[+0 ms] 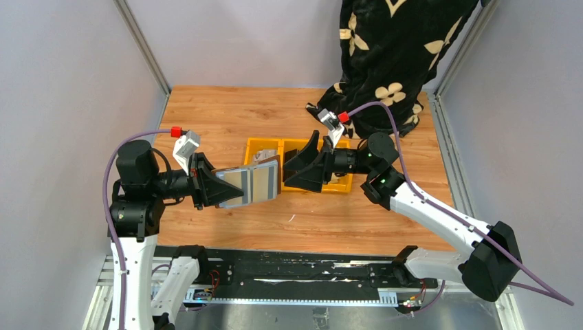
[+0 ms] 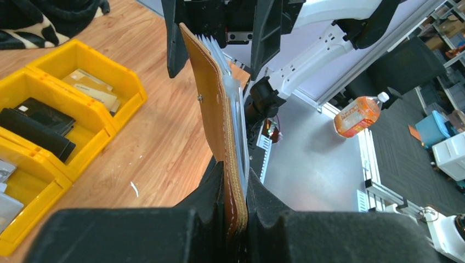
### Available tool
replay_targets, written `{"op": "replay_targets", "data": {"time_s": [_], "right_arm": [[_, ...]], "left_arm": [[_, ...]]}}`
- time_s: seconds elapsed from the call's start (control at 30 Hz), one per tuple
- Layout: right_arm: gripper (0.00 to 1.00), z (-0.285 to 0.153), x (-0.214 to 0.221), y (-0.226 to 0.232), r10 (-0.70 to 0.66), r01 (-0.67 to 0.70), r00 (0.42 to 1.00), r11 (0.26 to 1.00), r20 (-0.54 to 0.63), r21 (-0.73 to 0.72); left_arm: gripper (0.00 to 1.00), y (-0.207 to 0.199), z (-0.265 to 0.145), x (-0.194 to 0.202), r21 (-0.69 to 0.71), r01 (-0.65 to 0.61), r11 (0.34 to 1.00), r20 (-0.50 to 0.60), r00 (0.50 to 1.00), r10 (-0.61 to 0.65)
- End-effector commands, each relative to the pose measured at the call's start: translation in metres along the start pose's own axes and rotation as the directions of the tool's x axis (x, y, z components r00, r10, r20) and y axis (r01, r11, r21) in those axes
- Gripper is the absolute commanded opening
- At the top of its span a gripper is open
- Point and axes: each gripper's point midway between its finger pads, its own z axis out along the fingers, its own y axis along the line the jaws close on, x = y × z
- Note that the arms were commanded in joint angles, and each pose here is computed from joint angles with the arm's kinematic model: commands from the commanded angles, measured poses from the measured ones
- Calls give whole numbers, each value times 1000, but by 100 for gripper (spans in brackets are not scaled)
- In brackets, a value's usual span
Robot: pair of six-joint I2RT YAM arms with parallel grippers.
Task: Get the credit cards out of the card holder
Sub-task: Remove the credit card from the card holder.
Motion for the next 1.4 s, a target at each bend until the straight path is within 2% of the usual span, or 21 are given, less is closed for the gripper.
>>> {"op": "replay_targets", "data": {"time_s": [0.0, 0.23, 0.33, 0.4, 0.57, 0.67, 0.73, 0.9, 1.07, 1.13, 1.2, 1.37], "right_arm": [[73, 4, -12, 35, -24, 34, 997, 987, 67, -157], [45, 8, -6, 46, 7, 5, 998, 979, 55, -206], [29, 7, -4, 53, 0, 12, 999, 975, 54, -223], [25, 7, -1, 54, 1, 9, 999, 976, 45, -219], [23, 11, 3, 53, -3, 9, 1000, 980, 31, -199], [31, 15, 7, 45, -12, 13, 1000, 991, 7, -133], [30, 17, 10, 42, -31, 30, 999, 994, -8, -102], [11, 20, 7, 49, -62, 61, 998, 993, -1, -101], [0, 21, 6, 58, -84, 84, 996, 989, 1, -124], [1, 22, 7, 60, -86, 84, 996, 989, -9, -123], [6, 23, 7, 65, -97, 95, 995, 985, -12, -146], [8, 21, 6, 82, -110, 105, 994, 970, -10, -219]], "left_arm": [[8, -25, -3, -5, 69, -34, 997, 1, 999, 34], [8, -26, -3, -6, 68, -35, 997, 2, 999, 34], [8, -25, -3, -7, 66, -35, 997, 2, 999, 35], [8, -25, -3, -7, 64, -34, 997, 2, 999, 34], [7, -24, -3, -8, 62, -35, 997, 2, 999, 35], [7, -24, -3, -8, 62, -33, 998, 3, 999, 33], [7, -24, -3, -8, 62, -34, 998, 3, 999, 34], [7, -25, -3, -9, 63, -32, 997, 2, 999, 32], [7, -25, -3, -9, 62, -32, 998, 3, 999, 32], [7, -25, -3, -10, 62, -35, 997, 3, 999, 35], [7, -25, -3, -9, 63, -35, 997, 3, 999, 35], [7, -26, -3, -11, 65, -39, 997, 4, 999, 38]]}}
